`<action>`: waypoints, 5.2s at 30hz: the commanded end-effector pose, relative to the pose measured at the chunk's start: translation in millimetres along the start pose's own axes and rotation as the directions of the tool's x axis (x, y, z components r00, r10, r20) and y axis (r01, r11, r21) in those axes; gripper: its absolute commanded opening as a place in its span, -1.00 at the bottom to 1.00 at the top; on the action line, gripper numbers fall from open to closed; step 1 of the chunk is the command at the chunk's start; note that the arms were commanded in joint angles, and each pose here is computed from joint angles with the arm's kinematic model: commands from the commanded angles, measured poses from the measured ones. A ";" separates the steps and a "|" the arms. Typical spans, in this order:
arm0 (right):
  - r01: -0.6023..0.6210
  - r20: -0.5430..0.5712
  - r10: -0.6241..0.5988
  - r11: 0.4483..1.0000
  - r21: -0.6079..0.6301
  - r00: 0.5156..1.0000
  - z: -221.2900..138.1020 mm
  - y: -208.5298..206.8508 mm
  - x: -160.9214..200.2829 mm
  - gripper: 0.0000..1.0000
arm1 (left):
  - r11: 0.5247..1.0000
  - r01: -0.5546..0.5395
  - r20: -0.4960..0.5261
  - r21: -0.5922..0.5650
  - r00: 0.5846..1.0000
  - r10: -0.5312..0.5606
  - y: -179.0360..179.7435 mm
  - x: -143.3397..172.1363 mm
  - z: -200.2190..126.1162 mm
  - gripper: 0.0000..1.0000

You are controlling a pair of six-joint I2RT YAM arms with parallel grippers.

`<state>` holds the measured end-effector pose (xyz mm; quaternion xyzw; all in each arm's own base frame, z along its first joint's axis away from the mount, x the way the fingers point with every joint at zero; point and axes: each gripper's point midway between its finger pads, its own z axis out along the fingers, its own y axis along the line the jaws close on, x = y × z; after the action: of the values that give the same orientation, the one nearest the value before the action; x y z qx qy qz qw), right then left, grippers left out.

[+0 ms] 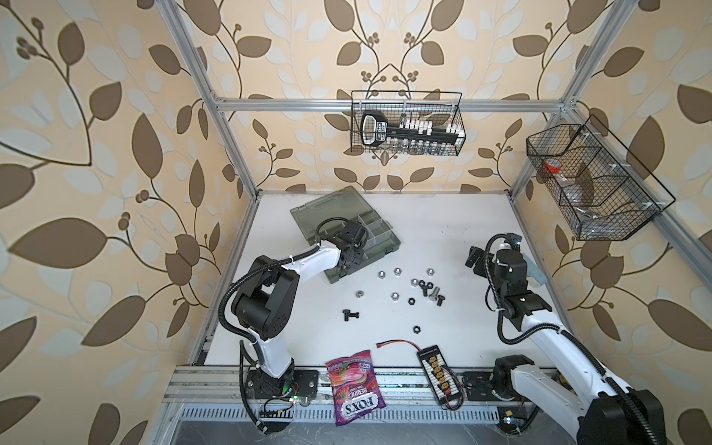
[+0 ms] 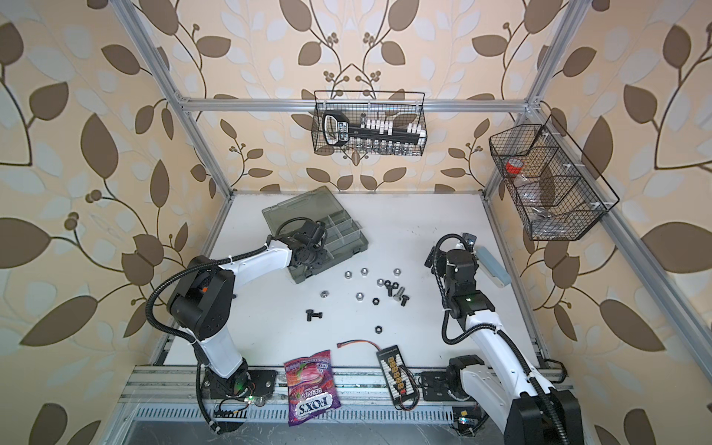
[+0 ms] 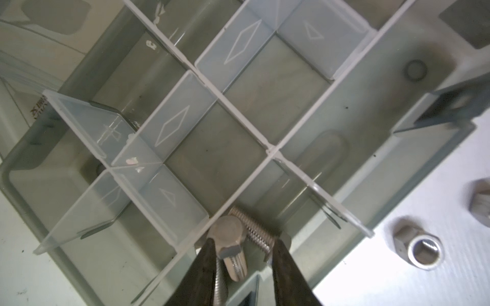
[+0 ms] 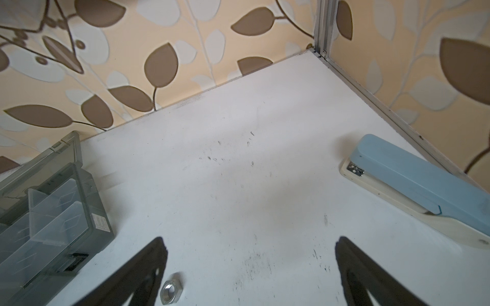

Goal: Sort the screws and nuts into containers
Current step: Place the screw into the container, then pick up the screw at the center of the table.

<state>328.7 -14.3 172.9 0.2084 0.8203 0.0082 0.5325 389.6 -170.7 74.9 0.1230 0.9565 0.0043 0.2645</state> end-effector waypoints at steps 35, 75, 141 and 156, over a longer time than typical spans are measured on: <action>-0.036 0.005 0.035 0.987 0.159 0.999 2.7 -23.6 -2.3 0.99 | 0.792 -0.142 0.009 0.594 0.985 0.170 -299.7 6.6 -48.6 -0.41; -0.048 0.009 0.047 0.988 0.148 0.999 0.6 -23.6 -0.7 0.99 | 0.838 -0.193 -0.106 0.510 0.953 0.285 -320.5 38.0 -10.7 -0.51; -0.050 0.037 0.045 0.989 0.142 0.998 -3.1 -23.5 -7.1 0.99 | 0.876 -0.312 0.023 0.369 0.945 0.327 -290.5 -5.9 -71.3 -1.00; -0.051 0.042 0.045 0.989 0.136 0.998 -5.2 -23.0 -8.9 0.99 | 0.985 -0.145 0.114 0.096 0.984 0.134 -150.6 -51.6 -95.7 -1.00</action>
<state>318.8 -36.0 164.6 0.2629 0.8133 -0.0384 0.5177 326.3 -365.3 146.5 0.2501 0.9282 -0.0636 0.2682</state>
